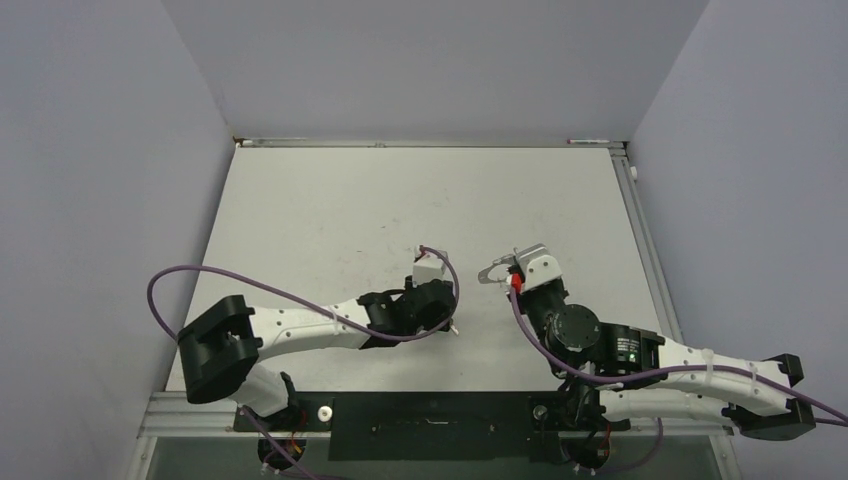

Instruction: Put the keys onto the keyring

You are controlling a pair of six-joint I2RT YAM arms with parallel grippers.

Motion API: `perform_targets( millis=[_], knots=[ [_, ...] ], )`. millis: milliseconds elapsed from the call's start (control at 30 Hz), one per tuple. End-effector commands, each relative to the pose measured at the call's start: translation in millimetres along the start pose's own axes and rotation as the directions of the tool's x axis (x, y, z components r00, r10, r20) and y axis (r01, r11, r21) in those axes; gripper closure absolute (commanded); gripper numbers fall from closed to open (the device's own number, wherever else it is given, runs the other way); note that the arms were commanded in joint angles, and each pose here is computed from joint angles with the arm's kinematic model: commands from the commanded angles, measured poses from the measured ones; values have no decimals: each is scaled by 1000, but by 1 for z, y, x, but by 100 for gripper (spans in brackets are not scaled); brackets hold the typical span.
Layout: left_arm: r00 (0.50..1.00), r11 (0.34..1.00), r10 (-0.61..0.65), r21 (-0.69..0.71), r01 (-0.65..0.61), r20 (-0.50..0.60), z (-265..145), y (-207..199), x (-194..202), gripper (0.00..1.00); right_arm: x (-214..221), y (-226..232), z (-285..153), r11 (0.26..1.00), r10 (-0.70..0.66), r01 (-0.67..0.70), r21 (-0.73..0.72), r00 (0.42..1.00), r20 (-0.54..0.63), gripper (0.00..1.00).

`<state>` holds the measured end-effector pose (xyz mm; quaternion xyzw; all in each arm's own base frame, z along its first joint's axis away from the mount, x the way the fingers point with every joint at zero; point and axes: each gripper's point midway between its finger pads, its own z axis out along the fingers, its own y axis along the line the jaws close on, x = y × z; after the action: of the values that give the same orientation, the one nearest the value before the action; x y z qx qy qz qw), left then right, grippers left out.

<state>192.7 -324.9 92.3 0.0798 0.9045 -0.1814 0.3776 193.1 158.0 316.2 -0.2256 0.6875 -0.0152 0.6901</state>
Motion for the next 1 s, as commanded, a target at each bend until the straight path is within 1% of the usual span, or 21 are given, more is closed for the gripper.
perform_targets(
  millis=[0, 233, 500, 600, 700, 867, 933, 967],
  knots=[
    [995, 996, -86, 3, 86, 54, 11, -19, -23, 57, -9, -15, -5, 998, 61, -61, 27, 998, 12, 95],
    [996, 996, -84, -18, 85, 18, 32, -23, -9, 59, -7, -17, -7, 997, 70, -70, 23, 998, 10, 95],
    [999, 998, -52, -41, 52, -6, 55, -22, 5, 71, -6, -18, -10, 995, 96, -96, 8, 995, 12, 95],
    [999, 998, -43, -52, 43, -11, 59, -20, 9, 71, -5, -19, -10, 995, 99, -99, 5, 995, 12, 95],
    [1000, 997, -27, -70, 26, -6, 62, -18, 10, 74, -6, -20, -11, 995, 104, -104, 3, 995, 13, 95],
    [1000, 996, -12, -86, 11, -5, 66, -14, 11, 87, -6, -19, -11, 994, 108, -108, -3, 994, 13, 95],
    [1000, 995, -3, -102, 2, -7, 68, -12, 13, 97, -6, -20, -12, 994, 111, -111, -5, 994, 14, 95],
    [1000, 993, 3, -114, -4, -7, 69, -9, 13, 100, -7, -20, -12, 993, 116, -116, -7, 993, 15, 95]
  ],
)
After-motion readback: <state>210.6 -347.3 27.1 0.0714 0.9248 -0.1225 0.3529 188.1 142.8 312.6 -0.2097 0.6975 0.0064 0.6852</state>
